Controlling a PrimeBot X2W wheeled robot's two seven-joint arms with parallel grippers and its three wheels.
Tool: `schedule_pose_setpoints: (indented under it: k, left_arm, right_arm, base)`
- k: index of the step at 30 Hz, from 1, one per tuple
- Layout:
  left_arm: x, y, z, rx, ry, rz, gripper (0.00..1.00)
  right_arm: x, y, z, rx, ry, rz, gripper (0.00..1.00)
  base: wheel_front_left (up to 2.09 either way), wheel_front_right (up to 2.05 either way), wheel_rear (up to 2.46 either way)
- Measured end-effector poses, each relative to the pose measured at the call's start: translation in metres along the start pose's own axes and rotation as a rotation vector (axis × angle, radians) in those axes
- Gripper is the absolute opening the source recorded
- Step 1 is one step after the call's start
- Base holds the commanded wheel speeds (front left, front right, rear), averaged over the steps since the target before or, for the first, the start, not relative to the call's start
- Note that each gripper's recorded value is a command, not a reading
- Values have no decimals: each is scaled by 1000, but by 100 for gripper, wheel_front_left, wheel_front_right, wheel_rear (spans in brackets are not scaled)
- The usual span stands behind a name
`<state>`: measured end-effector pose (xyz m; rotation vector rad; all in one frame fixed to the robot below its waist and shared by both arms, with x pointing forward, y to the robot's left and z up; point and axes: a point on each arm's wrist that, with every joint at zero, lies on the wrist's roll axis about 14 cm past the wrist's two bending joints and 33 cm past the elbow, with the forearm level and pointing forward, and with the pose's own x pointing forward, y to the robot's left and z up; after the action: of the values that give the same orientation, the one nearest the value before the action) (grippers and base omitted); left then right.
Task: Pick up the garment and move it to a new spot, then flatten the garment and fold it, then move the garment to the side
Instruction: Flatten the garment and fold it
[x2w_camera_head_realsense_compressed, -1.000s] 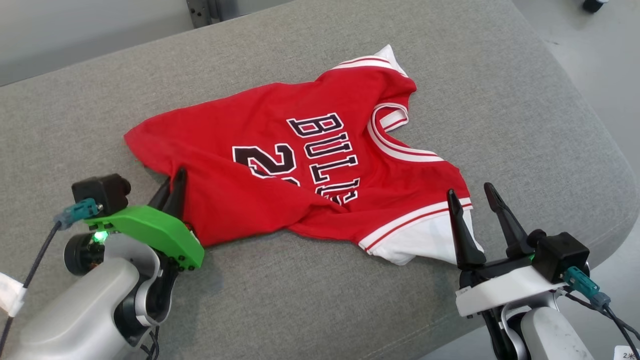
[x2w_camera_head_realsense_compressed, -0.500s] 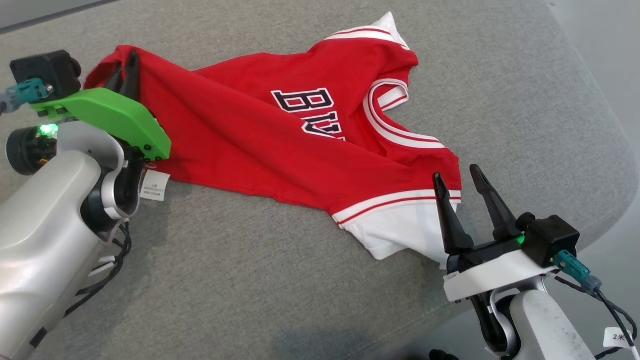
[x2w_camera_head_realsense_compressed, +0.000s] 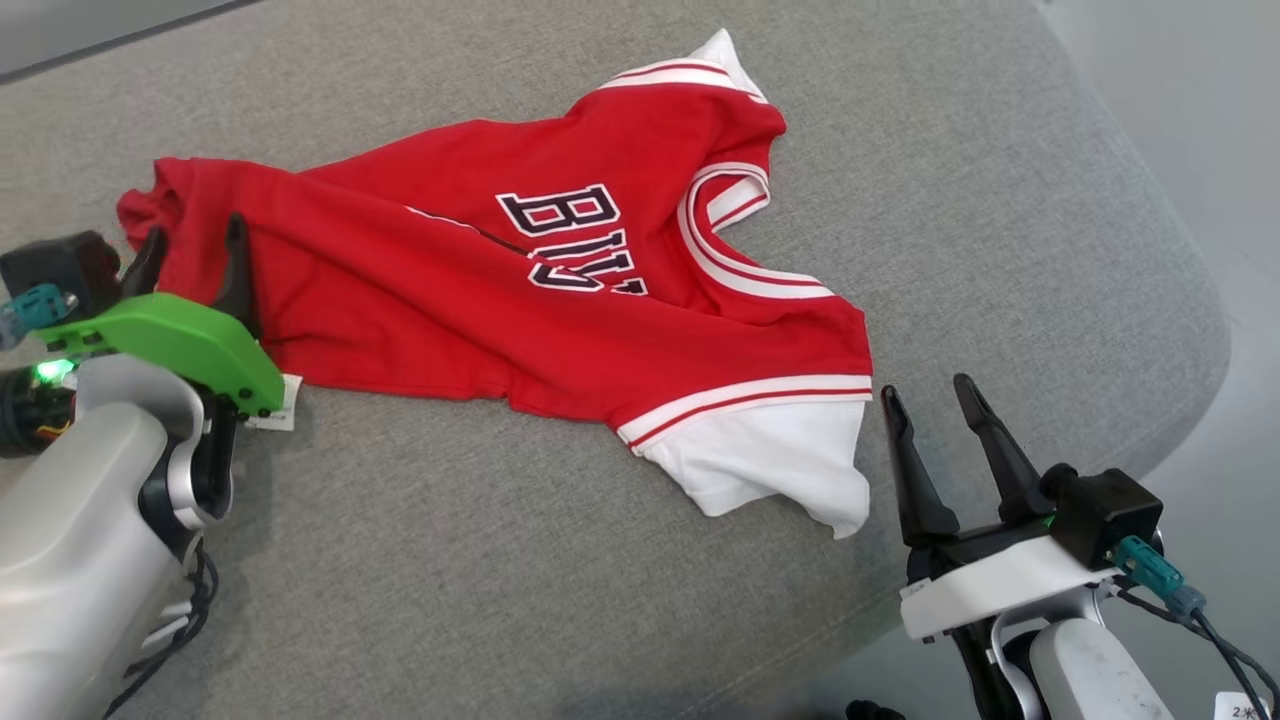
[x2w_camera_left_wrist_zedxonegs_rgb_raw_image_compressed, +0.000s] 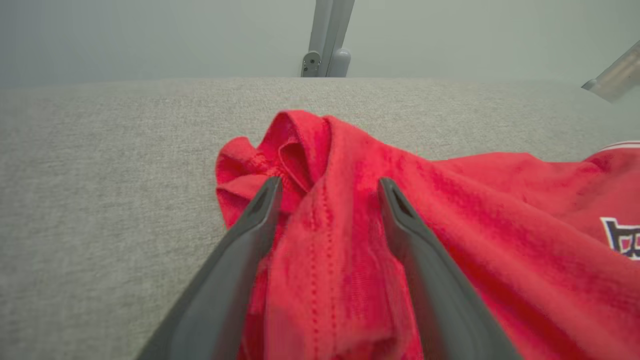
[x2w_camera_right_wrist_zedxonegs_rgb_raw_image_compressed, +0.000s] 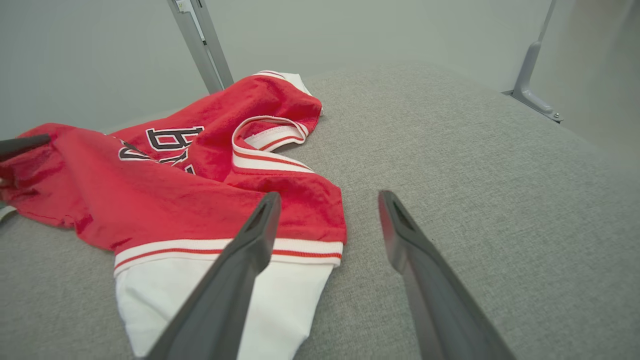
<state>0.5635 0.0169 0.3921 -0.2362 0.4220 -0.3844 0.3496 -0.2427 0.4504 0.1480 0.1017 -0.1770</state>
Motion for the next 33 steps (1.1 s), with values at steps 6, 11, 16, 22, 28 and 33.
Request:
schedule_pose_setpoints:
  k: [6, 11, 16, 22, 28, 33]
  left_arm:
    - [-54, 21, 16, -24, -63, 39, 100]
    - [-79, 28, -11, -16, 55, 33, 100]
    - [-64, 31, -23, 15, 114, 28, 100]
    - [-41, 34, -42, 46, 195, 22, 75]
    - [-37, 23, -48, 36, 212, -27, 0]
    - [-55, 14, -48, 27, 184, -45, 0]
  right_arm:
    - [1, 15, 5, 0, -22, 60, 100]
    - [6, 27, 8, -5, -31, 108, 100]
    - [15, 29, 6, -14, -26, 119, 100]
    - [15, 18, -1, -20, -1, 80, 100]
    - [10, 8, -2, -19, 4, 45, 100]
    - [4, 9, -1, -12, 1, 48, 100]
  base:
    - [0, 0, 0]
    - [0, 0, 0]
    - [0, 0, 0]
    - [0, 0, 0]
    - [0, 0, 0]
    - [0, 0, 0]
